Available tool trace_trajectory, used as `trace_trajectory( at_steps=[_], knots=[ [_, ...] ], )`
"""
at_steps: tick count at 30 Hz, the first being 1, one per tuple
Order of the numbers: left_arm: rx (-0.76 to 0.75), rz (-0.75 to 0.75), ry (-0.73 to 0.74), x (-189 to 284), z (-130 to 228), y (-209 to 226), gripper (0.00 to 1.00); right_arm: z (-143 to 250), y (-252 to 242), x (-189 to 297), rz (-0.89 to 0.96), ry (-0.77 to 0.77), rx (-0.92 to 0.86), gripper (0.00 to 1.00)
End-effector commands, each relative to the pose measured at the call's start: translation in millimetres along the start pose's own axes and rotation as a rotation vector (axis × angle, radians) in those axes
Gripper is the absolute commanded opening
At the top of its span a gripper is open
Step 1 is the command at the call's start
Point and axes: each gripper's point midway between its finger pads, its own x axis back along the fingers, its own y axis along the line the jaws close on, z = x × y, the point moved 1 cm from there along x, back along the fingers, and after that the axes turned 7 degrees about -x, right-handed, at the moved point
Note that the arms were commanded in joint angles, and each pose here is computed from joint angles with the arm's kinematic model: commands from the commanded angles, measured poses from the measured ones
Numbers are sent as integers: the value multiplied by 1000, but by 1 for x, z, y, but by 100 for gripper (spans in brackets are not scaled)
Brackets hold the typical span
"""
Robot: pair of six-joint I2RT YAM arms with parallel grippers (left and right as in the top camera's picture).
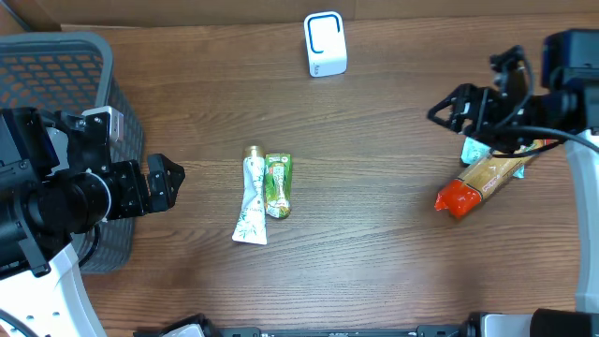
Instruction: Scan the item barcode
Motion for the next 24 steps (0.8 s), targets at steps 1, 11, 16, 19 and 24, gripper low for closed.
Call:
trace_trajectory(
  at_steps=[1, 11, 16, 19, 24],
  knots=[
    [-3, -3, -1, 0, 0, 1, 100, 0, 8, 6, 14, -28, 49, 90],
    [-3, -3, -1, 0, 0, 1, 100, 5, 5, 5, 26, -8, 37, 90],
    [-4, -2, -1, 0, 0, 1, 100, 12, 1, -4, 43, 25, 53, 90],
    [-4, -2, -1, 0, 0, 1, 100, 16, -1, -10, 67, 40, 63, 91],
    [-4, -2, -1, 0, 0, 1, 100, 16, 0, -11, 75, 36, 72, 91]
  ],
)
